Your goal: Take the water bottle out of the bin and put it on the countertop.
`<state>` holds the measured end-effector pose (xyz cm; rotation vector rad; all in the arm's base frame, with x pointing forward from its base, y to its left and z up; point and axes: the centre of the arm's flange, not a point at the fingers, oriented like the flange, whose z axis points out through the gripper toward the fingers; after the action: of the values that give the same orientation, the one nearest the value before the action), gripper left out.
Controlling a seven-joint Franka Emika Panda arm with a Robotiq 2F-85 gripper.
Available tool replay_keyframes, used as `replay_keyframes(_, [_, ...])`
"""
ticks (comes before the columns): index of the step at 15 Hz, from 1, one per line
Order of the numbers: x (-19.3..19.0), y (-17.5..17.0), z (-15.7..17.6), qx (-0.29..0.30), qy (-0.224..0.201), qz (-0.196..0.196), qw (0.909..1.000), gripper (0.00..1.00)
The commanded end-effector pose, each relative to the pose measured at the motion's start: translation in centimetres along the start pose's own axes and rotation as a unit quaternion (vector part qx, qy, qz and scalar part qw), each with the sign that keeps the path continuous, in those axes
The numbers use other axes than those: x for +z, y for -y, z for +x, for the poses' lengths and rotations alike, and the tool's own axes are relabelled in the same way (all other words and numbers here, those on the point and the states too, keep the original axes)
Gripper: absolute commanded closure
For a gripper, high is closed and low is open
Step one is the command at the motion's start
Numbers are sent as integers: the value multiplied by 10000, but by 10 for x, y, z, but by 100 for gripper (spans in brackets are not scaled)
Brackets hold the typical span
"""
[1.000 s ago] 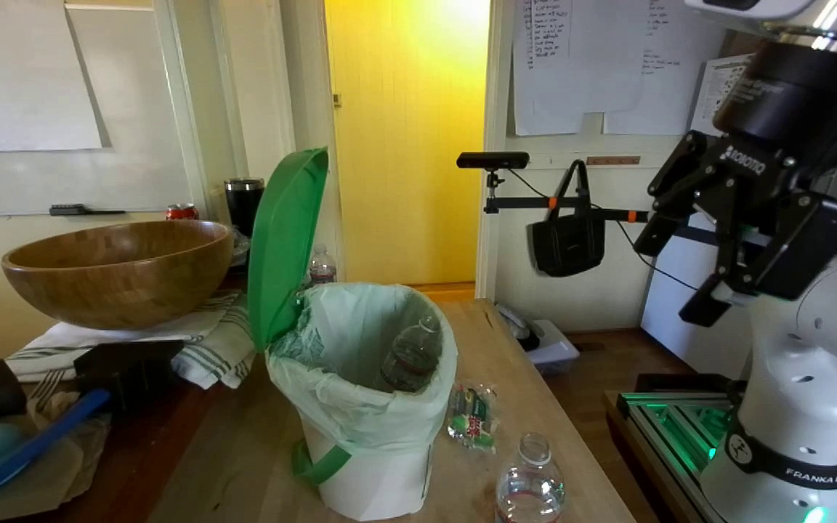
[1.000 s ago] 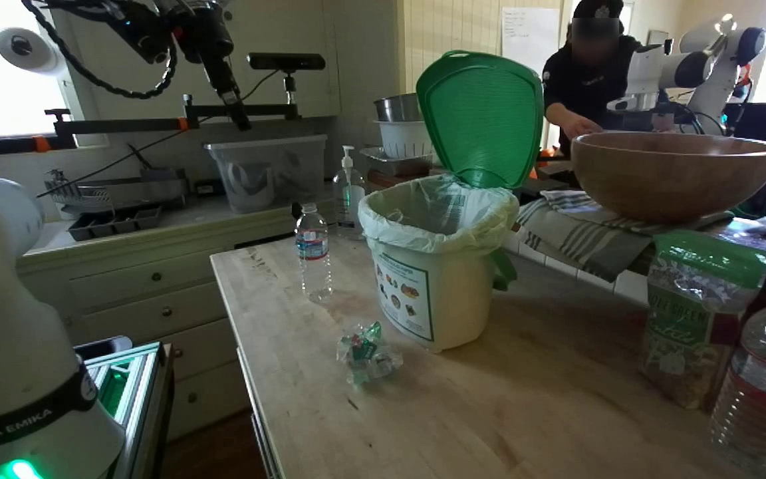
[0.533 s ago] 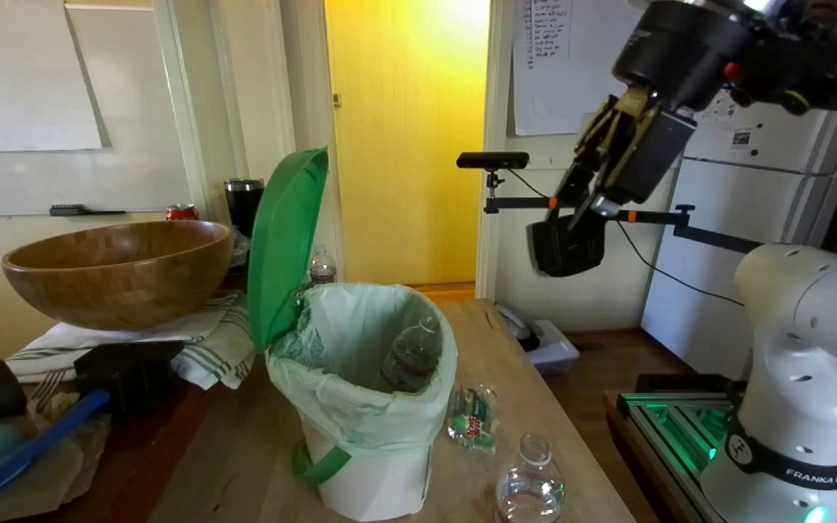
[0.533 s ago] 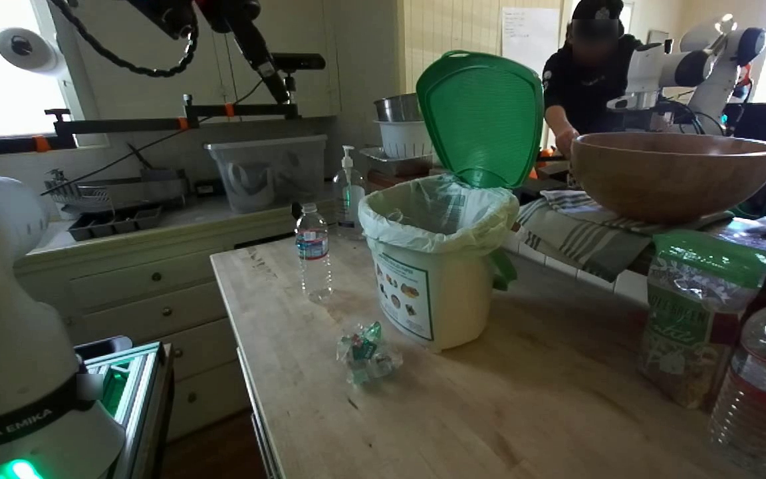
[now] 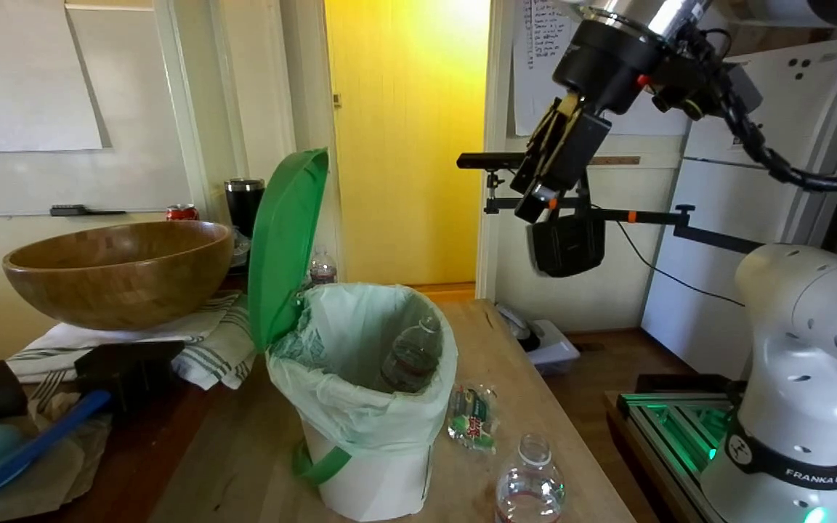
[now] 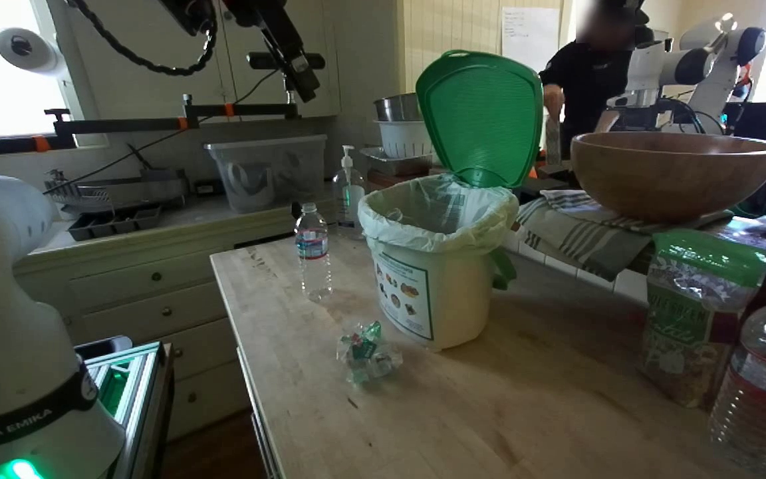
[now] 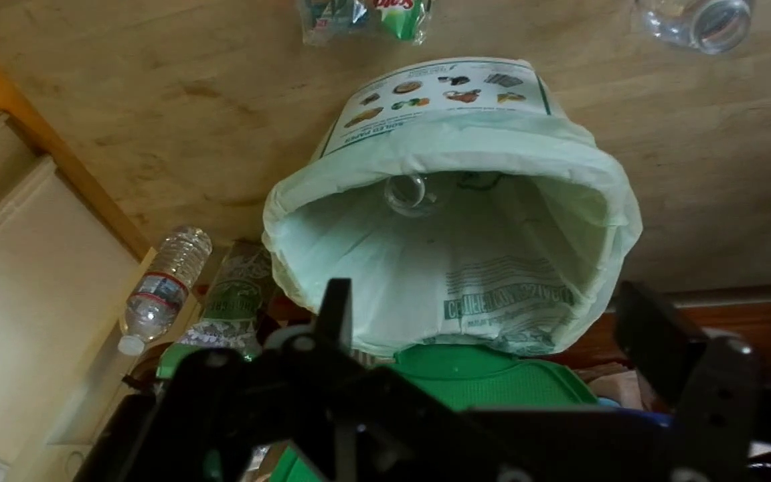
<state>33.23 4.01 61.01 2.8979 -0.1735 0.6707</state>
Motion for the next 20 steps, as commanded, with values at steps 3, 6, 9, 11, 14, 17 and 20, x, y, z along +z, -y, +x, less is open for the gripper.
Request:
replay_keyframes(3, [4, 1, 1, -21, 55, -56, 10000, 0])
replay_keyframes(6, [28, -19, 20, 323, 338, -94, 9989, 0])
replay_keyframes(9, [50, -36, 36, 327, 598, -9, 9977, 0])
replay_keyframes(11, [68, -46, 45, 257, 786, 21, 9966, 0])
replay_keyframes(14, [94, -57, 55, 31, 1108, 179, 9937, 0])
replay_keyframes(17, [117, -63, 62, -199, 1273, 265, 9913, 0])
replay_keyframes(20, [138, -61, 69, -421, 1387, 381, 9887, 0])
